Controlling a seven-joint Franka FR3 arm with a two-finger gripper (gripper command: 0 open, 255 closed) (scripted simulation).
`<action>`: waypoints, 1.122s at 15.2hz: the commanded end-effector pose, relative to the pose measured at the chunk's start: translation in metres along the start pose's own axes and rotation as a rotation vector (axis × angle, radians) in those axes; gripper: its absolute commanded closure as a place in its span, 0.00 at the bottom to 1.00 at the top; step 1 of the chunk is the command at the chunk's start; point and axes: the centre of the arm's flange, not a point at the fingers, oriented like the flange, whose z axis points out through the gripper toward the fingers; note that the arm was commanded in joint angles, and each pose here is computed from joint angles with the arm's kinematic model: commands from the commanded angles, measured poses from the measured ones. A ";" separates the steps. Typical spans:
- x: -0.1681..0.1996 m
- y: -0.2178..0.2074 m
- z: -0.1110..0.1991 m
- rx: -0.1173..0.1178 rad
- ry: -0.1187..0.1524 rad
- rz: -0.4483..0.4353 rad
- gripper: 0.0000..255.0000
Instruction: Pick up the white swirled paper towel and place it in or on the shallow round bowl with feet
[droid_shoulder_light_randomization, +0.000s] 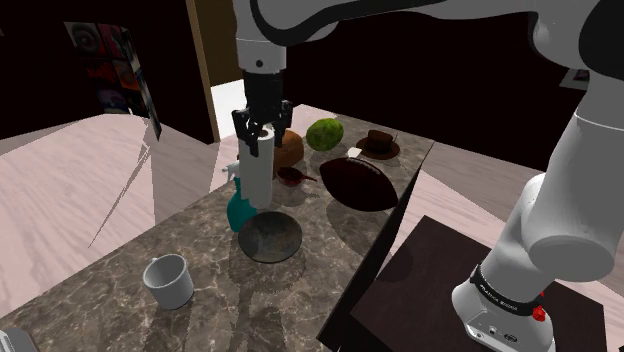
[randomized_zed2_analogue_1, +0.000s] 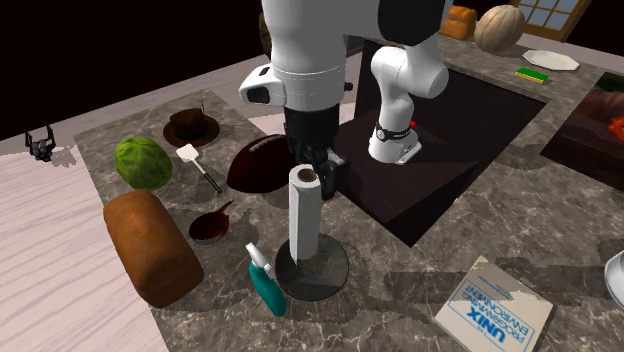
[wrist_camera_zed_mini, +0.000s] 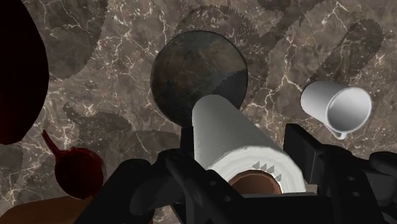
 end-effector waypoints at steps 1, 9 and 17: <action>0.002 0.001 0.011 0.000 0.001 0.000 1.00; 0.003 0.003 0.053 0.000 0.001 0.000 1.00; 0.005 0.005 0.095 0.000 0.001 0.000 1.00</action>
